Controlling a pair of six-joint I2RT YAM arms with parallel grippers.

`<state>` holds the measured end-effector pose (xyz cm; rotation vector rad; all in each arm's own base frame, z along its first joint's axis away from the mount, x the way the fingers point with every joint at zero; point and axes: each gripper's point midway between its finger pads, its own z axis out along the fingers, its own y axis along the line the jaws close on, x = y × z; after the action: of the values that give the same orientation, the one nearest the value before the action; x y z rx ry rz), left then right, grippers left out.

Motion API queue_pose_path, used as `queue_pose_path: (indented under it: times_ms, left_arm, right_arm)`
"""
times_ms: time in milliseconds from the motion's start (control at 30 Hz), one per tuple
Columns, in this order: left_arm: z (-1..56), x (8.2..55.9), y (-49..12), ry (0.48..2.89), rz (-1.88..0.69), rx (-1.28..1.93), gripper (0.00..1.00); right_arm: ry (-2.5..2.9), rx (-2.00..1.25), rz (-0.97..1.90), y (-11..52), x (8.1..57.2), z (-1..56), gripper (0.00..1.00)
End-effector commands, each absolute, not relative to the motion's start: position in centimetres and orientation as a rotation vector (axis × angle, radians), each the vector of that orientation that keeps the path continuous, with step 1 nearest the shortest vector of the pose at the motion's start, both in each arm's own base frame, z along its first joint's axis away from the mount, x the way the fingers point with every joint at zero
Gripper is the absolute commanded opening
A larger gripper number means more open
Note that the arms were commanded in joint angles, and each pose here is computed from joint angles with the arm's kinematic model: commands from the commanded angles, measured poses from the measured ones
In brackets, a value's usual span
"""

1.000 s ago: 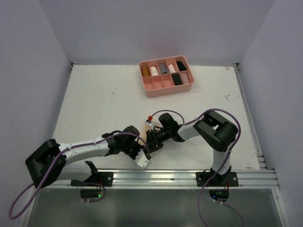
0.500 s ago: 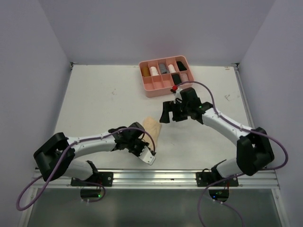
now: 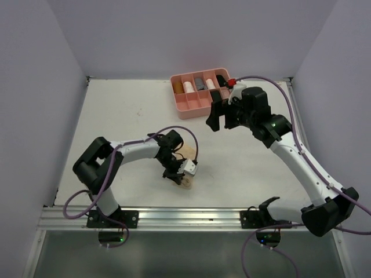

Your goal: Roll the underwear

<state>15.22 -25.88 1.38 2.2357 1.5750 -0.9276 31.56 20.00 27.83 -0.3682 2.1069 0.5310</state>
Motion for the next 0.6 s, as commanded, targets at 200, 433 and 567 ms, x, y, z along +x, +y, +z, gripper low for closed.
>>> queue_pose_path:
  times_ms: [200, 433, 567]
  left_arm:
    - [-4.8, 13.3, -19.0, 2.272, -1.16, 2.238, 0.0]
    - [-5.6, 13.8, -18.9, 2.392, -1.269, 2.169, 0.0]
    - [-5.6, 13.9, -18.7, 2.397, -1.299, 2.157, 0.01]
  right_arm:
    - [2.028, -0.727, 0.691, 20.7, 21.6, 29.2, 0.89]
    - [2.069, -1.043, 0.671, 25.2, 16.1, 23.3, 0.65]
    - [1.974, -1.339, 0.562, 28.5, 14.1, 18.8, 0.63]
